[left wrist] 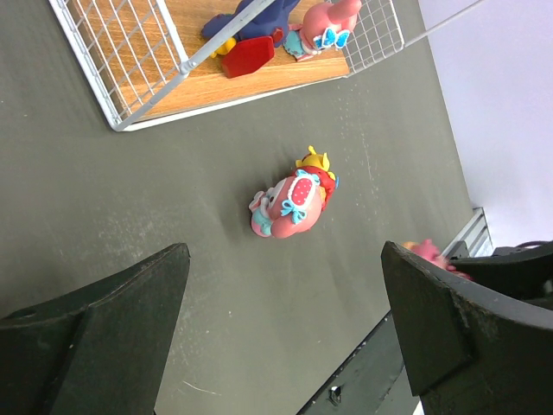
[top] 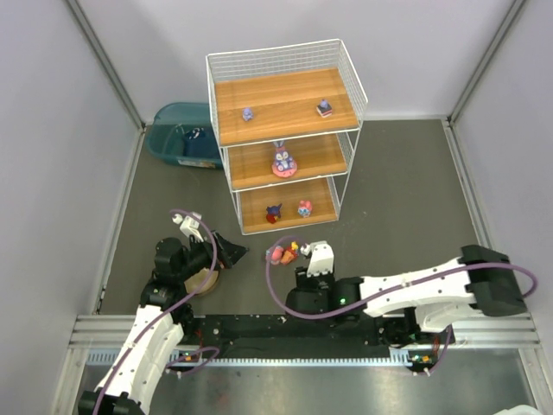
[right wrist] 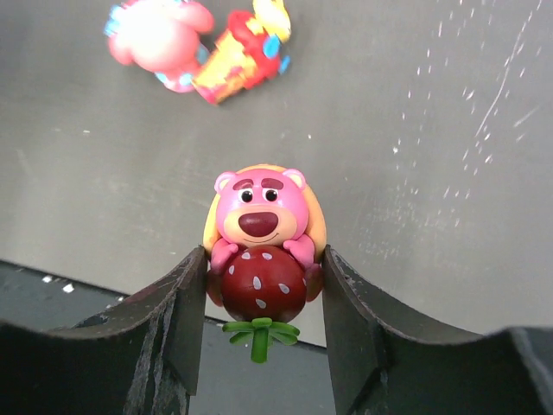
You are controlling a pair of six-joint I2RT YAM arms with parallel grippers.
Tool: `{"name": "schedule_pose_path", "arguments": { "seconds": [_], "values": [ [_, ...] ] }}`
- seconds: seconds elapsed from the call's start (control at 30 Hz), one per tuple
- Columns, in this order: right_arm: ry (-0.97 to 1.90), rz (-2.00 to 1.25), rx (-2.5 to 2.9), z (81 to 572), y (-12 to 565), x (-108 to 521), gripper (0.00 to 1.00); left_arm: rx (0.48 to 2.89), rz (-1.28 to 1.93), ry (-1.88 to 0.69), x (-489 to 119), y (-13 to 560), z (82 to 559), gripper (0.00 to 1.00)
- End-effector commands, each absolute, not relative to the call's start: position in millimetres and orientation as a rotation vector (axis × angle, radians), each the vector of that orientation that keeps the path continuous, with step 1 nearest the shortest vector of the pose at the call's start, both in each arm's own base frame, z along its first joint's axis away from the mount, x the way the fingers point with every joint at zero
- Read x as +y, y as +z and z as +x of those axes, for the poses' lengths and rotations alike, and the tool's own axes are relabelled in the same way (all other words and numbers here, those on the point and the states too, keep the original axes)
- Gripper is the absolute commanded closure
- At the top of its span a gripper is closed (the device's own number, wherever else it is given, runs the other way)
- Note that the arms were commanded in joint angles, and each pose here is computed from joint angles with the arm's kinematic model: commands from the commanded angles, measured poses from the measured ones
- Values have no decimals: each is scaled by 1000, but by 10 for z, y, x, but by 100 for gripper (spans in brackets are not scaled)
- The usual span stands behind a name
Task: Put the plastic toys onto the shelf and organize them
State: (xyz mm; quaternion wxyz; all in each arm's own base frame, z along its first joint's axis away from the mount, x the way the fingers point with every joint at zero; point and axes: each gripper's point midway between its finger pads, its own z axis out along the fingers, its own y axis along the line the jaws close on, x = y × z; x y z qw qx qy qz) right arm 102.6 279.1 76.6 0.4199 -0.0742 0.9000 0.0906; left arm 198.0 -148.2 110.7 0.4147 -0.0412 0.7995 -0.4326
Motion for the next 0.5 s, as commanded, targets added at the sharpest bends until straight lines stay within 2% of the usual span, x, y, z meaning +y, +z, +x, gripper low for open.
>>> {"name": "schedule_pose_path", "arguments": {
  "seconds": [0.0, 0.1, 0.13, 0.2, 0.23, 0.3, 0.33, 0.4, 0.43, 0.47],
  "values": [
    [328, -360, 2141, 1050, 1437, 2955, 100, 2072, -137, -1094, -1483, 927, 1919, 1],
    [442, -437, 2105, 1003, 2006, 3048, 100, 2069, -138, -1100, -1488, 934, 1919, 1],
    [517, -411, 2076, 1017, 2357, 3101, 100, 2066, -135, -1101, -1491, 941, 1920, 1],
    [486, -446, 2061, 1081, 2630, 3005, 100, 2065, -133, -1107, -1497, 946, 1917, 1],
    [539, -413, 2038, 1110, 2991, 3022, 100, 2065, -133, -1107, -1497, 949, 1919, 1],
    [472, -428, 2043, 1268, 3191, 2931, 100, 2063, -130, -1111, -1501, 957, 1916, 1],
    [552, -393, 2020, 1312, 3560, 2965, 100, 2063, -130, -1111, -1501, 957, 1916, 1],
    [521, -416, 1998, 1520, 3788, 2998, 100, 2062, -125, -1114, -1506, 962, 1910, 1],
    [585, -383, 1948, 1558, 4196, 2967, 100, 2060, -122, -1117, -1509, 970, 1907, 1],
    [565, -395, 1921, 1620, 4354, 2936, 100, 2060, -120, -1114, -1506, 969, 1906, 1]
  ]
}}
